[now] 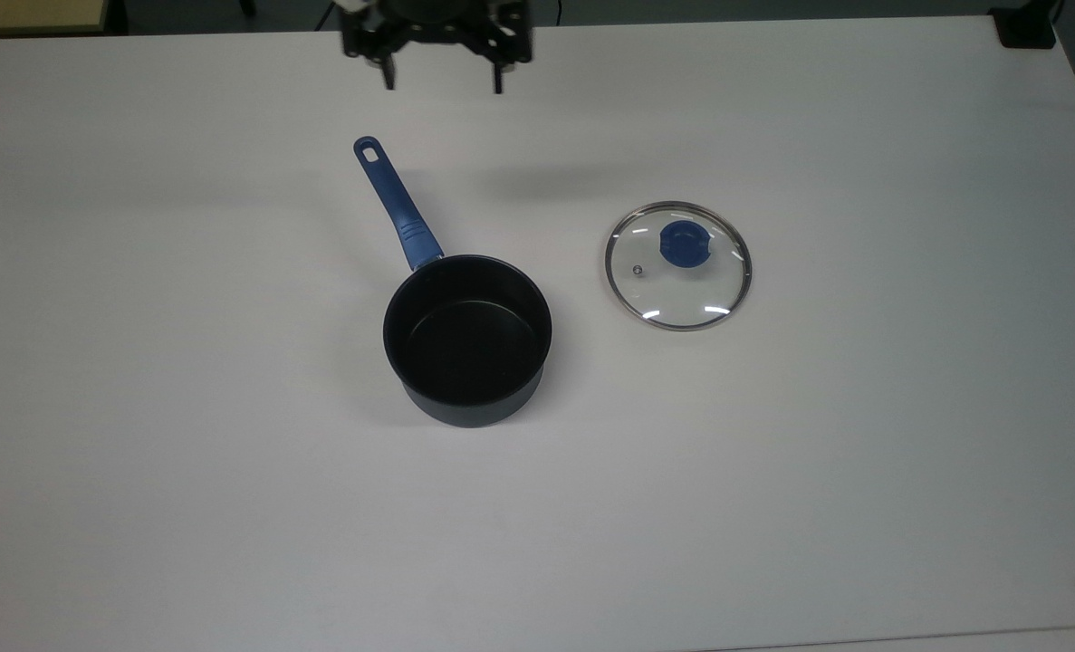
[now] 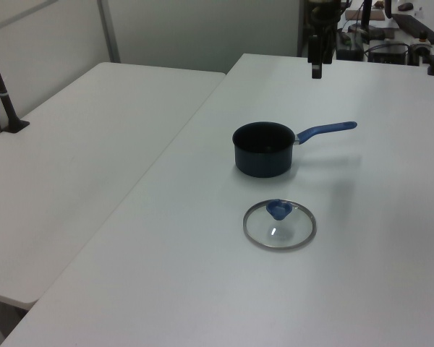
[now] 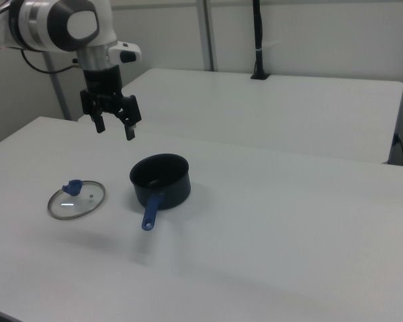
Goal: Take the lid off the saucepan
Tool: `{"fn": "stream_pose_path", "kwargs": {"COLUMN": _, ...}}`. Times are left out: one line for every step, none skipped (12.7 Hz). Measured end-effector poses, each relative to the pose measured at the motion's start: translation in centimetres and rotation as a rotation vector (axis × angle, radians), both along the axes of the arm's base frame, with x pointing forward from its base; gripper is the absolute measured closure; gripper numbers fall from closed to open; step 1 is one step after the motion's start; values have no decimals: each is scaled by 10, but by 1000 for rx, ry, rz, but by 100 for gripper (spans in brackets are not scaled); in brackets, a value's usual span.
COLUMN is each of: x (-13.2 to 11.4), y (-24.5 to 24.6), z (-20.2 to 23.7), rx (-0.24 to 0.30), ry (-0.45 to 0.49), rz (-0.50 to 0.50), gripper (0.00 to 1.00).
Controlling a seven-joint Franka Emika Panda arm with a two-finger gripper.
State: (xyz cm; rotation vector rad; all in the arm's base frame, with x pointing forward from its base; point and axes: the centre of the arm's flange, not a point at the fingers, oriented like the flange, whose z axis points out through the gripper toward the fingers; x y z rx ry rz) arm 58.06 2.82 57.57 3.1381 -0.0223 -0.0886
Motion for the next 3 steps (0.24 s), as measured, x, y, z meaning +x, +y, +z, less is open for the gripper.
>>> {"fn": "stream_pose_path", "kwargs": {"x": 0, "y": -6, "z": -1, "rx": 0, "ry": 2, "rz": -10, "gripper": 0}}
{"fn": "stream_pose_path", "kwargs": {"x": 0, "y": -9, "z": -2, "rx": -1, "ry": 5, "rz": -15, "gripper": 0}}
{"fn": "stream_pose_path", "kwargs": {"x": 0, "y": -10, "z": -3, "rx": -1, "ry": 7, "rz": -16, "gripper": 0}}
